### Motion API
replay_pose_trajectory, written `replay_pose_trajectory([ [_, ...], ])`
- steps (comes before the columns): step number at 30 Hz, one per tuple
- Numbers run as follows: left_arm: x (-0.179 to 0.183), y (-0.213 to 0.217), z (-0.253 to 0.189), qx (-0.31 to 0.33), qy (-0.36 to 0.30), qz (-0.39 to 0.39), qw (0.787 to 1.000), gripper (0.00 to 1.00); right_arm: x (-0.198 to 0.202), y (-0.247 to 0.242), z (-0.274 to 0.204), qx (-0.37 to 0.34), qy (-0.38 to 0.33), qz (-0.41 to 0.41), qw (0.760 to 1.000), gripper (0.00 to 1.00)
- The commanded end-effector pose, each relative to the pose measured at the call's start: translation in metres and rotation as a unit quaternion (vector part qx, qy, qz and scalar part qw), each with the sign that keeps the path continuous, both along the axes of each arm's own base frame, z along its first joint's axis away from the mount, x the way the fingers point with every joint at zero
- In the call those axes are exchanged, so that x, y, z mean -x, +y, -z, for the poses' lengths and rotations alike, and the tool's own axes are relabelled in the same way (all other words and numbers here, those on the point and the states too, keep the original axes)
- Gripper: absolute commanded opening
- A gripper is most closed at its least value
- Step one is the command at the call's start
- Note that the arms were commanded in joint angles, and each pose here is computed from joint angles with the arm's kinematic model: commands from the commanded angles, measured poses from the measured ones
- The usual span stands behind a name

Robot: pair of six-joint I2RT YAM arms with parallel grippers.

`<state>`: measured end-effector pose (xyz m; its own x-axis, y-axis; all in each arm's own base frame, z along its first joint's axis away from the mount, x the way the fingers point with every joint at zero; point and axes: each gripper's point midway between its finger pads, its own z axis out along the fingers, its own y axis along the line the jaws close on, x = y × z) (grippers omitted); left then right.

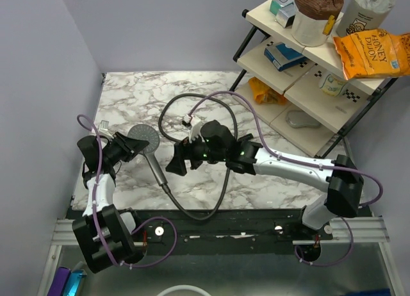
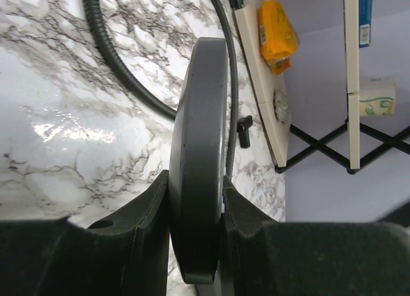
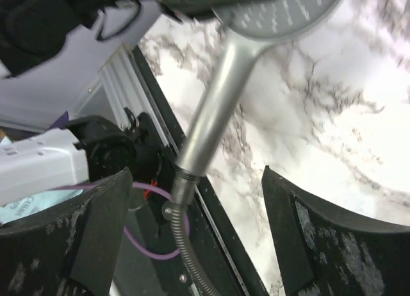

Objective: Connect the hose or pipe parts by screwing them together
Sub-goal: Install the bathroom fixture on the pipeline.

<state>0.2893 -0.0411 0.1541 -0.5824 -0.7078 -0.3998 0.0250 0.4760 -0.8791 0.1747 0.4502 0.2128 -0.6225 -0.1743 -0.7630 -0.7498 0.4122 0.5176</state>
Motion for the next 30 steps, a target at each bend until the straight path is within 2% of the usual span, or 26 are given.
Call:
replay_pose_trajectory([
  [1,-0.006,0.018,-0.004,-0.052,0.005,-0.041,0.998,0.00,0.008,-0.012,0.021,0.144,-0.097,0.023,0.985,0.88],
  [5,-0.005,0.021,-0.002,-0.056,0.015,-0.049,0.997,0.00,0.019,-0.005,0.036,0.262,-0.174,0.034,0.949,0.87],
  [6,-0.005,0.020,-0.002,-0.056,0.016,-0.048,0.997,0.00,0.020,-0.003,0.057,0.296,-0.179,0.035,0.938,0.87],
  [8,-0.005,0.021,-0.001,-0.056,0.018,-0.048,0.997,0.00,0.024,-0.003,0.067,0.329,-0.193,0.038,0.924,0.85],
  [18,-0.005,0.018,-0.001,-0.048,0.017,-0.042,0.998,0.00,0.034,0.026,0.083,0.318,-0.190,0.016,0.929,0.82],
  [24,-0.004,0.017,0.000,-0.042,0.019,-0.040,0.998,0.00,0.038,0.047,0.088,0.293,-0.175,0.009,0.940,0.72],
  [25,-0.004,0.017,-0.001,-0.042,0.018,-0.039,0.998,0.00,0.039,0.049,0.088,0.288,-0.166,0.014,0.943,0.67],
  [30,-0.005,0.015,-0.004,-0.040,0.009,-0.036,0.999,0.00,0.043,0.058,0.093,0.277,-0.149,0.012,0.949,0.56],
])
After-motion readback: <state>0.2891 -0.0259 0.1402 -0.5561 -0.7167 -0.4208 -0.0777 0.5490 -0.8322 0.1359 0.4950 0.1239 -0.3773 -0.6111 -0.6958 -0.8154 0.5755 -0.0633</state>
